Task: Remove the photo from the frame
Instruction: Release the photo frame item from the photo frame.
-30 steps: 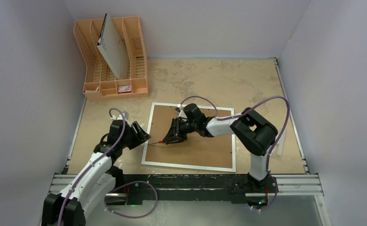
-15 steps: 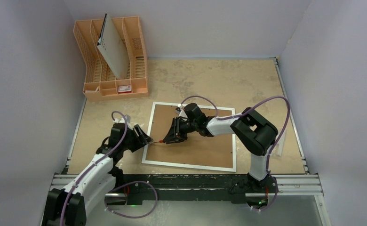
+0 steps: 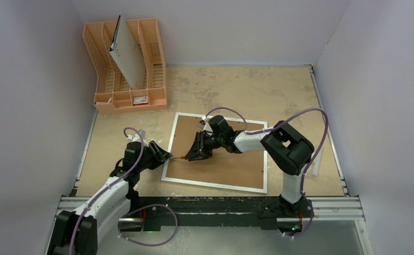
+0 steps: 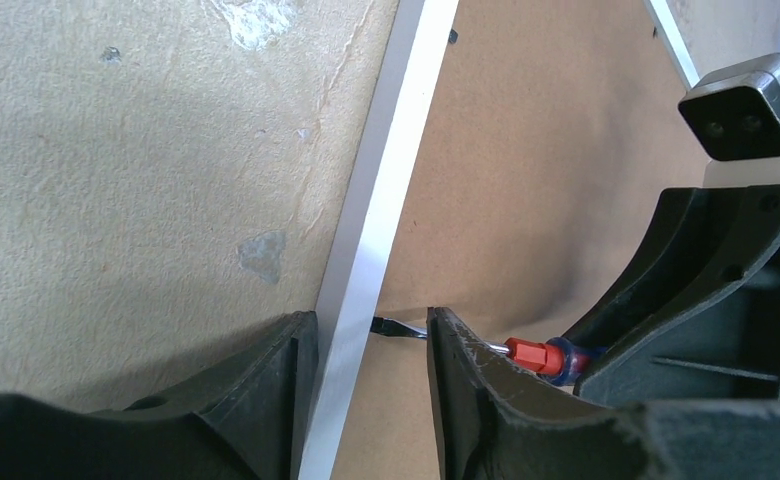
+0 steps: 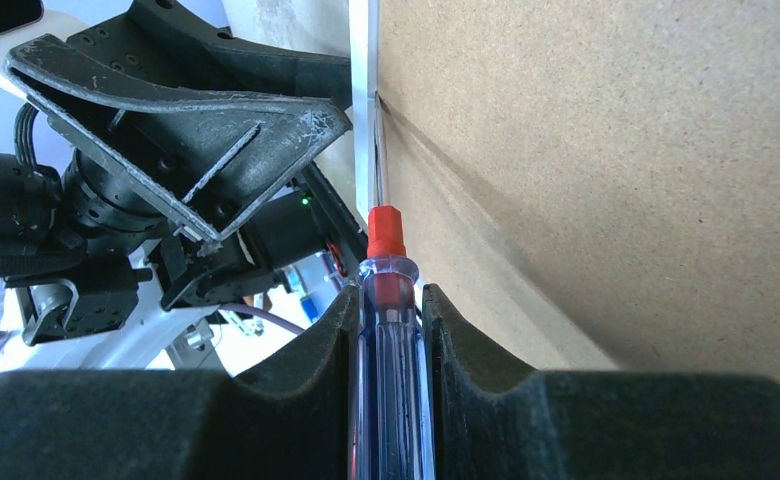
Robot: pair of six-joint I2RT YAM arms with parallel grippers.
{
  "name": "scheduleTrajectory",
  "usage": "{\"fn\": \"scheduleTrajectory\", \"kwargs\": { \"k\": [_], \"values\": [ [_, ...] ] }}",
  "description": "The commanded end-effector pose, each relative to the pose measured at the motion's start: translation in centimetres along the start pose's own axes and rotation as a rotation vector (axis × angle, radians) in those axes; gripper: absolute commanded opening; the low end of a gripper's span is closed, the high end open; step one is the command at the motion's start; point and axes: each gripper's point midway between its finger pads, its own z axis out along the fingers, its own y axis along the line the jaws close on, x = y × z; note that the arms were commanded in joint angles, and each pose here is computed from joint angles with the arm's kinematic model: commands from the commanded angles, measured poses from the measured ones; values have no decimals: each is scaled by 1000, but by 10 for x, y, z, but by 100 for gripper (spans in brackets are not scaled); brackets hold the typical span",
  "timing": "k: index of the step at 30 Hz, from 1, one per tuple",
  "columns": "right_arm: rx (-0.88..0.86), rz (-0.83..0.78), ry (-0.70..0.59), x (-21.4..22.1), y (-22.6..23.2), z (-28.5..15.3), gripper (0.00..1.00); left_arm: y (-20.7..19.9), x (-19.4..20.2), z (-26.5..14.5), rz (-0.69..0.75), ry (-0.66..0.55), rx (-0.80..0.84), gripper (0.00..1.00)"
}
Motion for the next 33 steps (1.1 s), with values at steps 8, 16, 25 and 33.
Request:
{"fn": "scheduleTrajectory", "kwargs": {
  "k": [8, 16, 25, 33],
  "values": [
    [146, -38, -39, -5, -19, 18, 0, -19, 50, -9, -40, 199, 108, 40],
    [230, -65, -60, -10, -22, 10, 0, -19, 39, -12, 18, 152, 90, 46],
    [236, -66, -59, -10, -21, 9, 0, -17, 21, -28, 81, 110, -31, 49],
    [240, -81, -58, -14, -16, 10, 0, -14, 30, -37, 51, 113, -70, 48]
  ]
}}
